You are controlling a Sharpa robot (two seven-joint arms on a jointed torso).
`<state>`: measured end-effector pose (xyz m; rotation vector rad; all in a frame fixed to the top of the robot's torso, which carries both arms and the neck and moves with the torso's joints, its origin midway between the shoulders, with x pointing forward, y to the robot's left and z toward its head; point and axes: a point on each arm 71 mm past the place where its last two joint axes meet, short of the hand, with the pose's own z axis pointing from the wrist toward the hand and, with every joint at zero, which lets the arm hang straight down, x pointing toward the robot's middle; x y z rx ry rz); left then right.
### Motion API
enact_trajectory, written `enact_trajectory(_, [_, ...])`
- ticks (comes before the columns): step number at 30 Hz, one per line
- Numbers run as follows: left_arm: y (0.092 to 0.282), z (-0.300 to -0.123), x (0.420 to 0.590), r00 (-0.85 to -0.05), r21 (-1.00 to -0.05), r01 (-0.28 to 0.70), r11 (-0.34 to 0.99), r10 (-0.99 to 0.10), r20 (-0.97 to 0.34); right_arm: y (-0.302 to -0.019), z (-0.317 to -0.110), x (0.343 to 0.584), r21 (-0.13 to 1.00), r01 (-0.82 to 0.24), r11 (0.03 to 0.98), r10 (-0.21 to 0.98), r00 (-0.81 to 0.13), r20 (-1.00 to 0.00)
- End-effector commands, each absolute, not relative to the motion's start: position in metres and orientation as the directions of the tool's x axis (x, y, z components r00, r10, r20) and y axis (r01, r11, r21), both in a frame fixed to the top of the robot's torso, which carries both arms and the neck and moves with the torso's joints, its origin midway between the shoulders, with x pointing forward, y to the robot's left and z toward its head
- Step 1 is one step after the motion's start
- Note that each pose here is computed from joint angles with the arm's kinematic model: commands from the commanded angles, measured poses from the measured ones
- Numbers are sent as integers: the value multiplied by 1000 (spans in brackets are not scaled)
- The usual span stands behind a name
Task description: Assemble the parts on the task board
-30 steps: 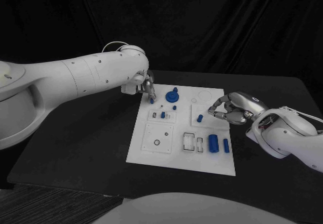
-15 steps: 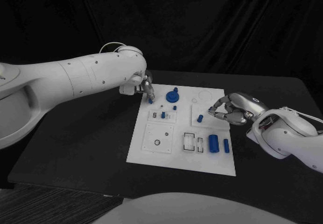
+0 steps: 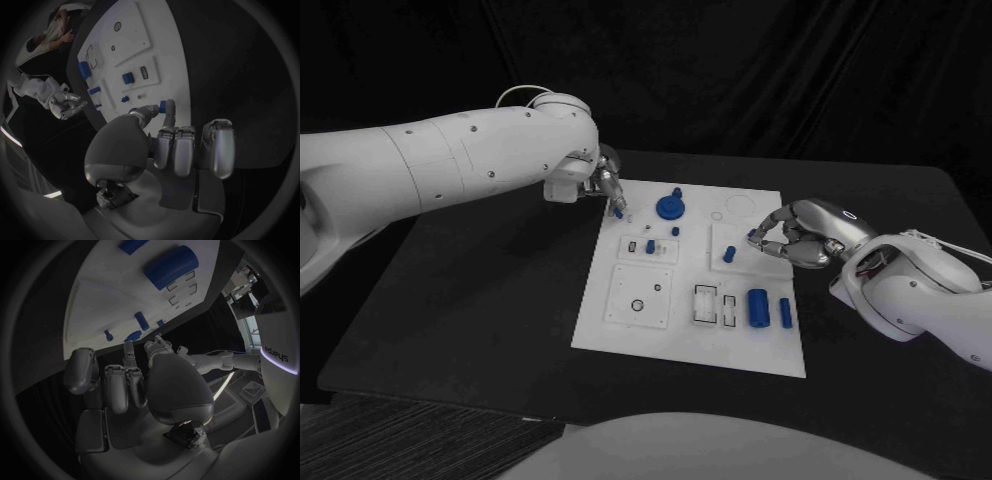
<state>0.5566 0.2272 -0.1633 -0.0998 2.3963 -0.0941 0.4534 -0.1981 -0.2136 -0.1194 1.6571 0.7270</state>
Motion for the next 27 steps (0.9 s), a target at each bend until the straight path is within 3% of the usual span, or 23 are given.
enact_trajectory(1, [225, -159, 552, -737, -135, -59, 989, -135, -662, -200, -216, 453, 389, -446, 806, 311, -240, -920])
enact_trajectory(27, [201, -160, 514, -776, -170, 22, 985, -91, -624, -201, -216, 450, 393, -443, 806, 312, -246, -918])
